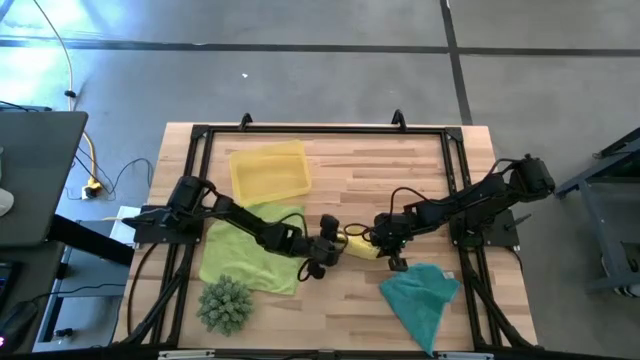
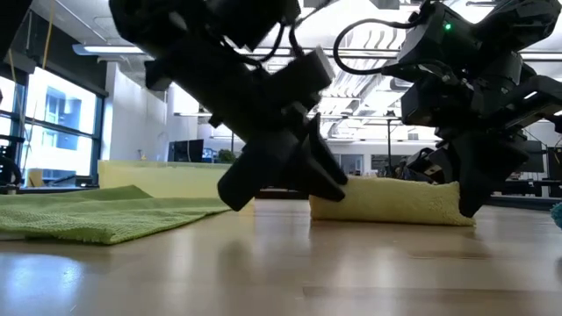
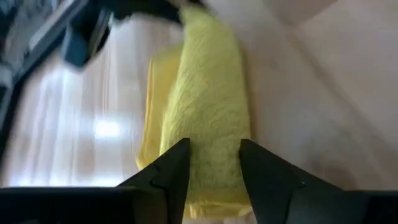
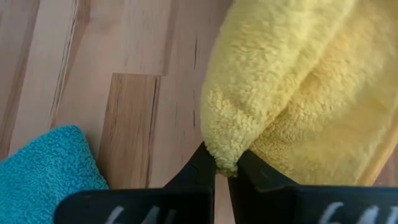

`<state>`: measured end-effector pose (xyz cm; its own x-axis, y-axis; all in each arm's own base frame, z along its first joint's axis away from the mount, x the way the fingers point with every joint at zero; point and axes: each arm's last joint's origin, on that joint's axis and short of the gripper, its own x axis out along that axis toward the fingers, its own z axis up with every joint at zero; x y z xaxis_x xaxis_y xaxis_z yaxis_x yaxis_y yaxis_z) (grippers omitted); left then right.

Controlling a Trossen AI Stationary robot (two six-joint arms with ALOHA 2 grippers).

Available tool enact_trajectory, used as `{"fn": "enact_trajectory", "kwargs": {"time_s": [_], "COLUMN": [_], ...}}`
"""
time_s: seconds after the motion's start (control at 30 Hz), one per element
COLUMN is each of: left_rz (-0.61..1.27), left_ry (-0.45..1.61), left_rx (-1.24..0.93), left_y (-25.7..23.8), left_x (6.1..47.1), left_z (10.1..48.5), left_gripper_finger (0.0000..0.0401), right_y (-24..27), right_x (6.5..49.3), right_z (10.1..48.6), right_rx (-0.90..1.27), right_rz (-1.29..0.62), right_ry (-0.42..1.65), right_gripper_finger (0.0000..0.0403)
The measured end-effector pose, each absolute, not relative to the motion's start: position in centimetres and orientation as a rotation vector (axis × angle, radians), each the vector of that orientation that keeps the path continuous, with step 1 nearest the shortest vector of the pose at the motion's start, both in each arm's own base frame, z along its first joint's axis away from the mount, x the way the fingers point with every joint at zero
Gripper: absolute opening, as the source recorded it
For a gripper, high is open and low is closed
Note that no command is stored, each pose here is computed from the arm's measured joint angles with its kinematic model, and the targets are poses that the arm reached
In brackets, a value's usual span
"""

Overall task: Roll microfiber towels into tight, uniform cylinder then place into a basket
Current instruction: Roll the yellow microfiber towel

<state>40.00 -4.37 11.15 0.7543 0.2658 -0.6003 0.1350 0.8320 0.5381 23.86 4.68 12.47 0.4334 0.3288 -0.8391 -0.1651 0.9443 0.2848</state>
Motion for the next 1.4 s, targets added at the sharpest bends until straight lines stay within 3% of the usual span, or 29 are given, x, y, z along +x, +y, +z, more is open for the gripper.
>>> {"fn": "enact_trajectory", "kwargs": {"time_s": [0.3, 0.5, 0.67, 0.87, 1.03, 1.2, 1.4], "left_rz": [0.05, -0.019, 0.053, 0.091, 0.106, 0.124, 0.15], "left_ry": [0.788, 0.775, 0.798, 0.803, 0.814, 0.827, 0.829], "left_rx": [0.366, 0.137, -0.072, -0.209, -0.467, -0.681, -0.758], "left_y": [-2.9, -2.5, -2.0, -2.1, -2.1, -1.8, -1.7], "left_x": [39.8, 40.2, 40.2, 40.2, 40.2, 40.2, 40.2], "left_z": [10.2, 8.8, 8.2, 8.1, 8.1, 8.2, 8.2], "left_gripper_finger": [0.0192, 0.0194, 0.0168, 0.0116, 0.0076, 0.0044, 0.0033], "right_y": [4.7, 4.7, 4.6, 4.2, 4.2, 5.2, 7.8], "right_x": [23.9, 24.0, 23.9, 23.8, 24.2, 24.7, 24.6], "right_z": [12.5, 12.5, 12.5, 13.9, 16.2, 17.6, 18.1], "right_rx": [0.167, 0.165, 0.139, 0.03, -0.003, -0.144, -0.366], "right_rz": [0.308, 0.311, 0.271, 0.214, 0.211, 0.256, 0.274], "right_ry": [1.077, 1.07, 1.084, 1.164, 1.206, 1.163, 1.077], "right_gripper_finger": [0.0, 0.0, 0.0018, 0.0119, 0.0185, 0.0193, 0.0164]}}
